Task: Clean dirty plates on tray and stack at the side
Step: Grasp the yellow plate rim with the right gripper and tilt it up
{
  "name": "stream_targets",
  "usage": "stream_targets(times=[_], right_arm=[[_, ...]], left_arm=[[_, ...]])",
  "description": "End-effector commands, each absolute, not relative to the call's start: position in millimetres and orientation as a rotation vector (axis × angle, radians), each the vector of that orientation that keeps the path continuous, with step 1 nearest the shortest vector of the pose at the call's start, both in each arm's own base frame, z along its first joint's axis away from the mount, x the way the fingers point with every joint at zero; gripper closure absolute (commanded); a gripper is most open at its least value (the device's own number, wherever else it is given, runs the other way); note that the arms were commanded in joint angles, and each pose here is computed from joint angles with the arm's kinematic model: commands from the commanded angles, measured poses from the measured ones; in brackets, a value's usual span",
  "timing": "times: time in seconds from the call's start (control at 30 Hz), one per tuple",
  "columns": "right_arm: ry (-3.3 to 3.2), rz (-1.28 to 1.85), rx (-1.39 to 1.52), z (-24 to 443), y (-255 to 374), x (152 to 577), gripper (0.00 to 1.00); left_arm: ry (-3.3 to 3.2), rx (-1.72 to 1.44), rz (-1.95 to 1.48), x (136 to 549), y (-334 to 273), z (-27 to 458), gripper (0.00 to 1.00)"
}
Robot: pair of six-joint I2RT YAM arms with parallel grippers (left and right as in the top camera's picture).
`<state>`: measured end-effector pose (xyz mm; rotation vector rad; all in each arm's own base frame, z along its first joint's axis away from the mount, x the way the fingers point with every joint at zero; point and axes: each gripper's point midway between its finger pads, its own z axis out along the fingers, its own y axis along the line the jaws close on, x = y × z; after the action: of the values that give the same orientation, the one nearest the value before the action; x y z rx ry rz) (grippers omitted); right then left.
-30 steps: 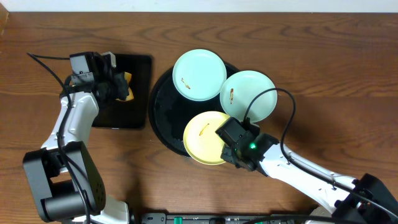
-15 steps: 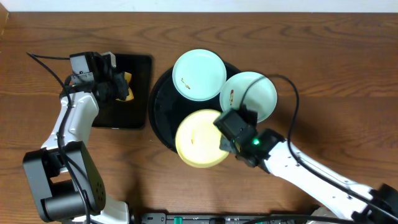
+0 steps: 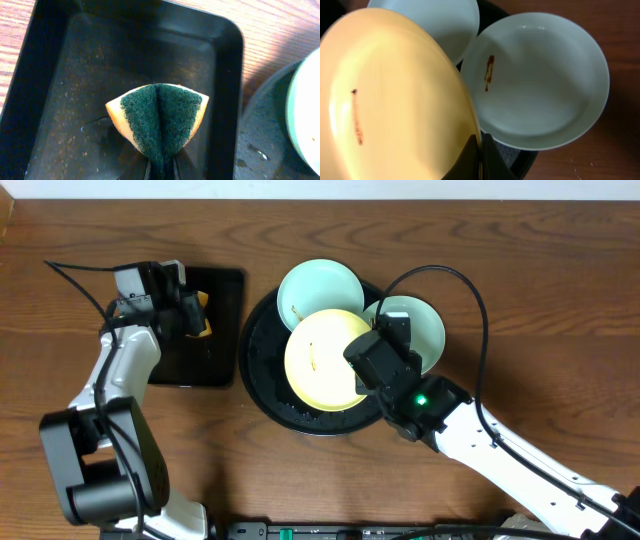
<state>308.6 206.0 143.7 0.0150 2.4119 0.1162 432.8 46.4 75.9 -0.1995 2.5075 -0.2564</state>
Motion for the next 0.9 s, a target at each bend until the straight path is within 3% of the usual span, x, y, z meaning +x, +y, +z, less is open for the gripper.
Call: stream_targets(times=[0.0, 0.17, 0.37, 0.6, 0.87], right_arm=[[2.377, 0.076, 0.03, 152, 194, 319, 0.99], [2.37, 0.034, -0.097, 153, 189, 327, 0.99], [2.357, 0.008, -0.157, 155, 188, 330, 0.99], [2.321, 0.046, -0.25, 161, 198, 337, 0.99], [2.543, 0.495, -0.02, 142, 218, 314, 0.99]], left_arm=[[2.519, -0.189, -0.226, 433, 51, 67, 0.92], [2.456, -0.182, -0.231, 443, 52, 79, 0.92], [2.195, -0.242, -0.215, 472, 59, 151, 0.92], [2.234, -0.173, -0.171, 466, 58, 145, 0.92], [2.141, -0.007, -0.526, 456, 4, 185, 0.92]])
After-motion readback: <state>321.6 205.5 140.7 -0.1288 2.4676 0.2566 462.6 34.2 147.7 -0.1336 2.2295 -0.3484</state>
